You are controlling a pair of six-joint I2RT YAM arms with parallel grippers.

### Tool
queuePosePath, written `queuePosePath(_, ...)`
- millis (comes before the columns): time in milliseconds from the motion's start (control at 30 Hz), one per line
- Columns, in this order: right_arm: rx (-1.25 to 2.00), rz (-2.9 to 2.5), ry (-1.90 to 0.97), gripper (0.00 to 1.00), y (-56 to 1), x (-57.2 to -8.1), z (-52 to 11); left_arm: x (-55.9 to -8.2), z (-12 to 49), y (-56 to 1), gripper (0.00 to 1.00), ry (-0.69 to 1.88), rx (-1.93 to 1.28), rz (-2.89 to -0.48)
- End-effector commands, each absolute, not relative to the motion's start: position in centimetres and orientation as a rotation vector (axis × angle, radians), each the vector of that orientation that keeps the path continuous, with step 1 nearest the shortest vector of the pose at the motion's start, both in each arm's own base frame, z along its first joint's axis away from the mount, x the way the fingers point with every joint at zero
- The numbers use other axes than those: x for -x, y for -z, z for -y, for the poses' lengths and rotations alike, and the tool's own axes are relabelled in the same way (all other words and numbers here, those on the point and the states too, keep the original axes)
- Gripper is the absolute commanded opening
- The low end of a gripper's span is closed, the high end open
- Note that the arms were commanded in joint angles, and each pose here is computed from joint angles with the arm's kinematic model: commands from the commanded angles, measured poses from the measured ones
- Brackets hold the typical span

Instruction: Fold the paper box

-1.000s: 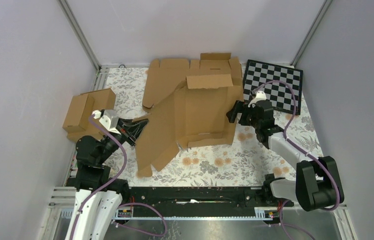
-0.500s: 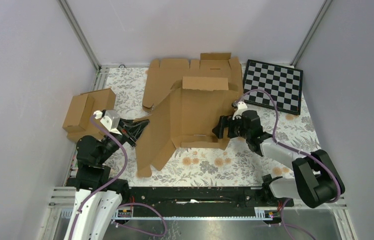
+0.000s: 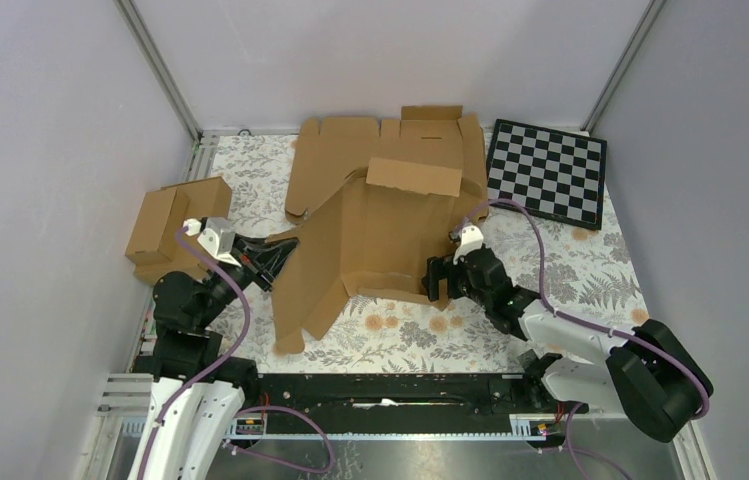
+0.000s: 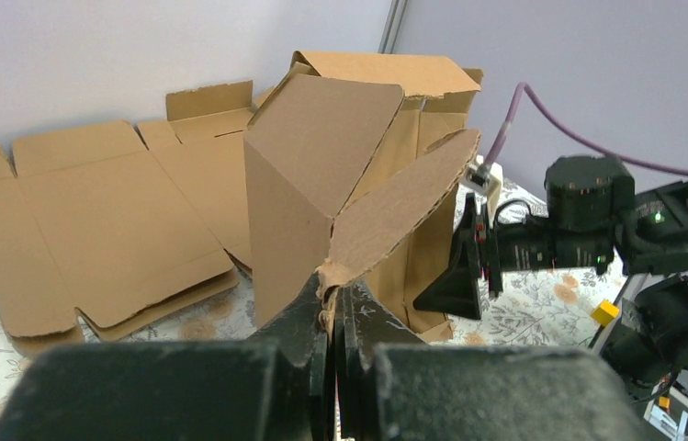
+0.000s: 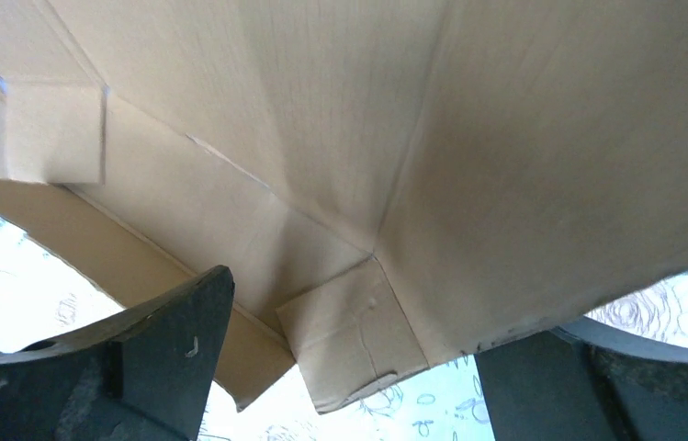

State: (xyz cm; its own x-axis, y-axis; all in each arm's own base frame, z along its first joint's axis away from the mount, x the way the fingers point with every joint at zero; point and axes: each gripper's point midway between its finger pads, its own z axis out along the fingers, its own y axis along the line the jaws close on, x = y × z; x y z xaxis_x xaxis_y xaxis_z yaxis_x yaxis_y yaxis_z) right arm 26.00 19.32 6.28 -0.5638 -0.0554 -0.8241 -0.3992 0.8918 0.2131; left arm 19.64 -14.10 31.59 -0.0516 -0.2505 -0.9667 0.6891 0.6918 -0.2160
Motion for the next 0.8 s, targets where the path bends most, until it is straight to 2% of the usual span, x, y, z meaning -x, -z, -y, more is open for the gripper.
queuePosePath(0,0.314,-2.119,-0.289,1.00,-5.4,-25.8,-17.7,-20.1,14.0,-33.2,0.00,0.822,-0.329,-1.370)
queuePosePath(133,0.357,-2.106,-0.270,1.00,-5.2,-25.4,-18.1,-20.3,13.9,-32.9,0.00,0.807,-0.330,-1.376)
queuePosePath(467,0.698,-2.012,-0.368,1.00,-4.6,-22.7,-22.5,-21.1,13.9,-32.7,0.00,0.821,-0.300,-1.427)
queuePosePath(767,0.625,-1.973,-0.383,1.00,-6.0,-23.1,-22.5,-20.6,14.8,-32.7,0.00,0.897,-0.315,-1.434)
